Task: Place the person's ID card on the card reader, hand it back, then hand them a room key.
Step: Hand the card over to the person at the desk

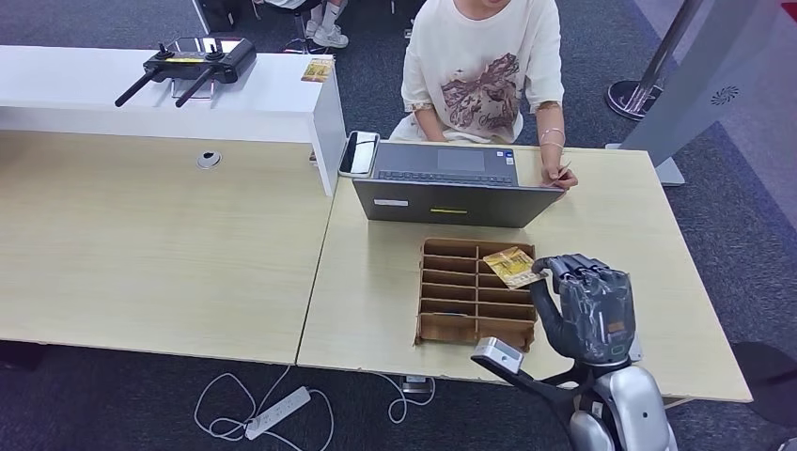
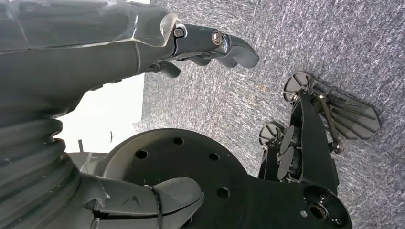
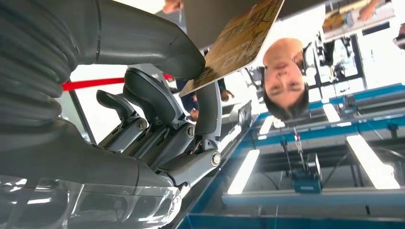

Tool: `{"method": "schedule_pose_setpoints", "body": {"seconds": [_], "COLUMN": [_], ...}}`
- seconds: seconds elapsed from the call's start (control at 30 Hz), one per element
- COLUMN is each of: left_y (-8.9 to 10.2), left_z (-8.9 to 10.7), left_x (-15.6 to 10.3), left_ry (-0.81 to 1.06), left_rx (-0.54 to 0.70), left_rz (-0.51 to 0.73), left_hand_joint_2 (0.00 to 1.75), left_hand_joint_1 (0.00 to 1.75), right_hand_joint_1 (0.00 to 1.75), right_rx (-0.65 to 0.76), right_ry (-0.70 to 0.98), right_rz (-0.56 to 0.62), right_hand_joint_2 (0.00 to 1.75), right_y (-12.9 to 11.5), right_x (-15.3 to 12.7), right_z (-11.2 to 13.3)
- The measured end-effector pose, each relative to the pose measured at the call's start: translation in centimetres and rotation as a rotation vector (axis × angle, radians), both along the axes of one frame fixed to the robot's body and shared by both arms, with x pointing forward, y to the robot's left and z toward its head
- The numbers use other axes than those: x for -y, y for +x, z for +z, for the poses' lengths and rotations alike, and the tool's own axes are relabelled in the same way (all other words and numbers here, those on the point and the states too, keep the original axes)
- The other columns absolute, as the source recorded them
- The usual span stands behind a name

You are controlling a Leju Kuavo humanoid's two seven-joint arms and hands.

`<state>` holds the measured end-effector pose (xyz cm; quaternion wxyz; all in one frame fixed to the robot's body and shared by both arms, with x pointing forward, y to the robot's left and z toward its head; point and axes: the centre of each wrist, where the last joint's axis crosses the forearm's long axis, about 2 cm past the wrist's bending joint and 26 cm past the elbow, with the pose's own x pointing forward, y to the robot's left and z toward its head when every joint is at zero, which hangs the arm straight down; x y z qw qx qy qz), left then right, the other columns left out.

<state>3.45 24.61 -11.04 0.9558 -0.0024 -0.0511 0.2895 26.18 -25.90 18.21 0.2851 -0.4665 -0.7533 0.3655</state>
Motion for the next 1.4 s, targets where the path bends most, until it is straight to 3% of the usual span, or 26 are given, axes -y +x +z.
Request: {"method": "schedule_pose_setpoints", "body": {"seconds": [0.37,0.83,1.13,1.4], "left_y": [0.0,0.0,0.0,0.0], "left_z": [0.0,0.0,0.0,-0.1], "left_x": [0.0,-0.1,-0.2,-0.7], "left_ry": [0.0,0.004,0.009,0.007], "left_rx": [0.0,-0.002,-0.004,0.004], "left_rz": [0.002,0.011,0.014,0.008], "left_hand_joint_2": [1.75,1.75,1.75,1.75], "left_hand_joint_1": [0.0,0.0,0.0,0.0], "right_hand_joint_1": [1.75,1.75,1.75,1.75], "right_rx": [0.129,0.219,0.181,0.03], "right_ry": [-0.002,0.008,-0.004,-0.051], "right_rz": [-0.008,-0.037,-0.087,-0.172], "right_hand_joint_2": [1.75,1.75,1.75,1.75], "right_y": [2.5,8.9,13.6,17.5], "right_x": [-0.3,0.3,1.1,2.2], "right_z": [3.0,7.7,10.3,11.6]}}
